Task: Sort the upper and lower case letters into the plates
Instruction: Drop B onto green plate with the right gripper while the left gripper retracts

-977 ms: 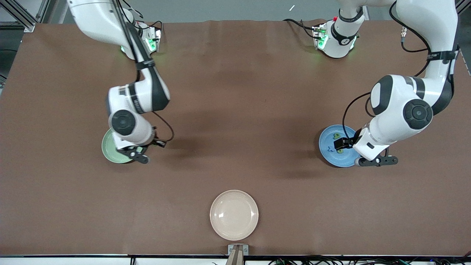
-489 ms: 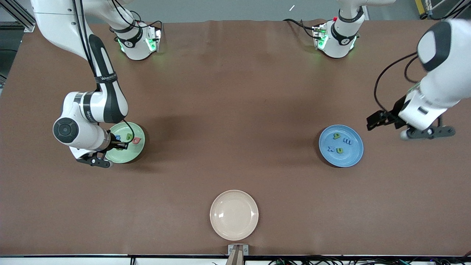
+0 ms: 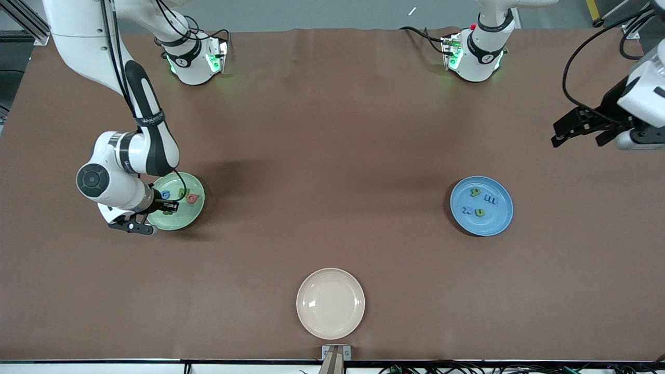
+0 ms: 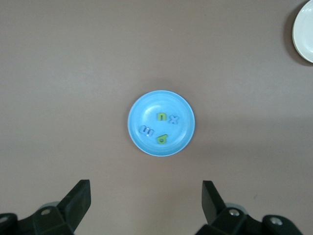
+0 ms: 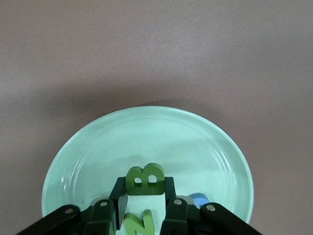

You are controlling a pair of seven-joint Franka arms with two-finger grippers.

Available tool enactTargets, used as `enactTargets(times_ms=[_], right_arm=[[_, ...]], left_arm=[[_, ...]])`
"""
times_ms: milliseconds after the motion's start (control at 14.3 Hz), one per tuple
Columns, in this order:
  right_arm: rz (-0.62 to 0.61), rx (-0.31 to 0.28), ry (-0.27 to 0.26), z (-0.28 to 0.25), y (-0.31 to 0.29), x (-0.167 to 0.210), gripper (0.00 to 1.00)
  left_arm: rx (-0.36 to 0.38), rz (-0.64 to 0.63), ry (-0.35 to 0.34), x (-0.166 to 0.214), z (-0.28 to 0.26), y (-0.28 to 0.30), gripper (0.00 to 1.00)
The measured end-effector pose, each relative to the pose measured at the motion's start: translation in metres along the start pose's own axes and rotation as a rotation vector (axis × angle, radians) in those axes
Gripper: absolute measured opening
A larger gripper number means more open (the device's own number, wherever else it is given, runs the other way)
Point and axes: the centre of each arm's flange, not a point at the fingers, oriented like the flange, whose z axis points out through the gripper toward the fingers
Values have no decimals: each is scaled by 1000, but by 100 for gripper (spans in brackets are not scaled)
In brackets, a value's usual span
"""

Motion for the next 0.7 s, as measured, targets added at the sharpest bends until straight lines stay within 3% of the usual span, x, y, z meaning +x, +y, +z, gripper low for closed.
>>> enactTargets(times_ms=[419, 698], right_arm=[[9, 21, -15, 18, -11, -3, 35], [-26, 21, -44, 17, -10, -4, 70]], left_arm=[[5, 23, 22, 0, -28, -36, 100], [5, 29, 37, 6, -33, -33, 100]])
